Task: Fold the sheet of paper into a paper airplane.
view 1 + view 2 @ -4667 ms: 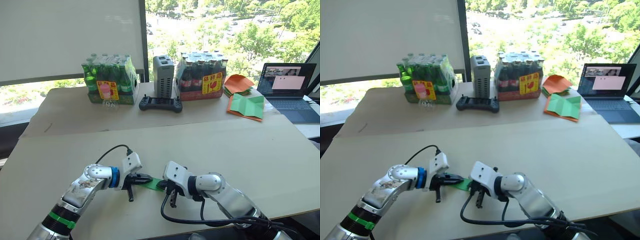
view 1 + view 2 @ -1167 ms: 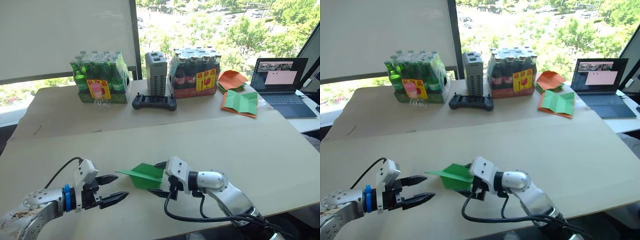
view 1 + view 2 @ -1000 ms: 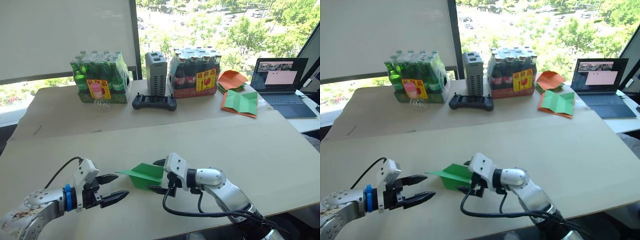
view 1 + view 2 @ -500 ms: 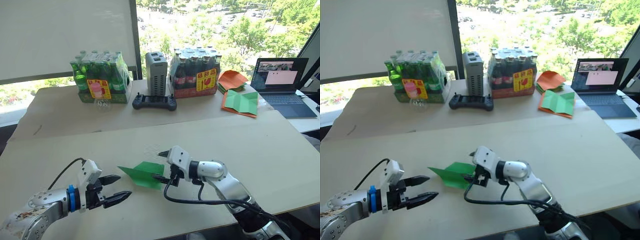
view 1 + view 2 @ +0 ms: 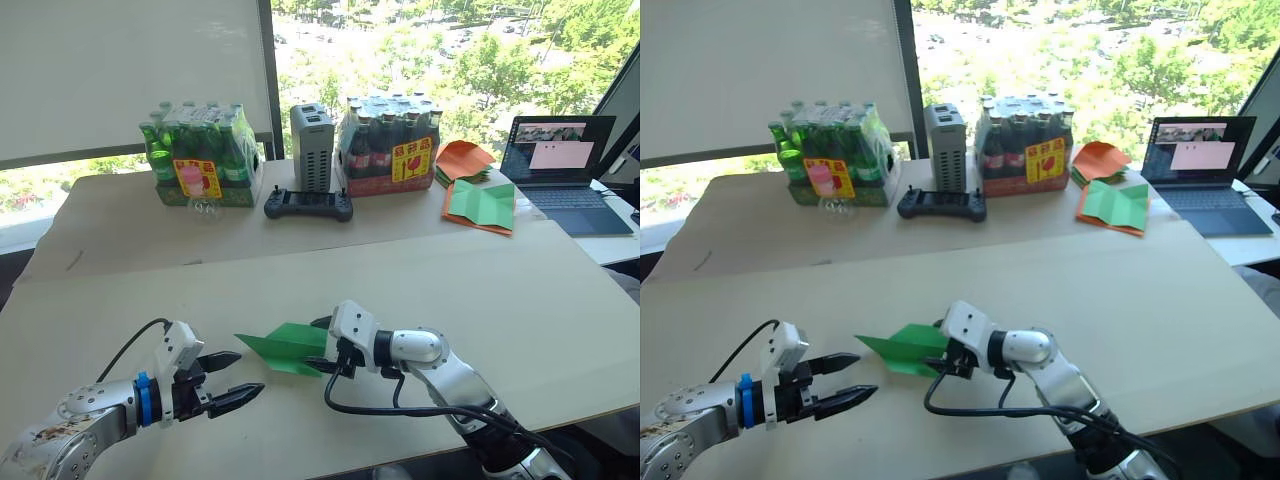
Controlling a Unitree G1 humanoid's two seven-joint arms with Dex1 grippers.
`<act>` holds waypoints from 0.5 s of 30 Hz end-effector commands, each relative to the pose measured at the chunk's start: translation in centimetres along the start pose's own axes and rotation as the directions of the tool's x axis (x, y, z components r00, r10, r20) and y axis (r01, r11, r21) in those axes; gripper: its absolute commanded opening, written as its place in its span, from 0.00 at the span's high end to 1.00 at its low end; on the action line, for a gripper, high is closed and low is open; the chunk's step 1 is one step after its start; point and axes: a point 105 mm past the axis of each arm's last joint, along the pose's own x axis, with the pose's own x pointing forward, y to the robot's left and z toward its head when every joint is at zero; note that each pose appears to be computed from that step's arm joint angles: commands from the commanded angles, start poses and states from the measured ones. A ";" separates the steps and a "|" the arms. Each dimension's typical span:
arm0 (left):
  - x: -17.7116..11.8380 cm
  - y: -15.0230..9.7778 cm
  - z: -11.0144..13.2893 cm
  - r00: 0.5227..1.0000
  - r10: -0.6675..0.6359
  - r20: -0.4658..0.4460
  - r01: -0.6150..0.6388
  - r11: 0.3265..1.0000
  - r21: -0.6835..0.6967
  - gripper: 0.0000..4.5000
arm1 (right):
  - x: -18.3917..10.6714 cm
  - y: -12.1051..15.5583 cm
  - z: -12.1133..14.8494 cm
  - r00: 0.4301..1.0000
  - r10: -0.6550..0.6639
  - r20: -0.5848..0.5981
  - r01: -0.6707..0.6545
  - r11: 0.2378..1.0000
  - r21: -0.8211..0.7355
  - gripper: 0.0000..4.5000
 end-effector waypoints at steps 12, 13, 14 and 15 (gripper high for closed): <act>0.4 -0.9 1.4 0.998 -0.023 0.051 0.021 0.999 0.041 0.00 | 0.3 1.5 0.6 0.999 0.044 0.027 -0.043 0.999 -0.017 1.00; 0.5 -0.9 1.5 0.998 -0.023 0.052 0.020 0.999 0.047 0.00 | 0.3 1.6 0.6 0.999 0.044 0.027 -0.044 0.999 -0.017 1.00; 0.5 -0.9 1.6 0.998 -0.023 0.057 0.020 0.998 0.052 0.00 | 0.3 1.6 0.7 0.999 0.044 0.027 -0.044 0.999 -0.017 1.00; 0.5 -1.0 1.8 0.998 -0.027 0.064 0.023 0.998 0.054 0.00 | 0.2 1.5 0.7 0.999 0.042 0.029 -0.041 0.999 -0.017 1.00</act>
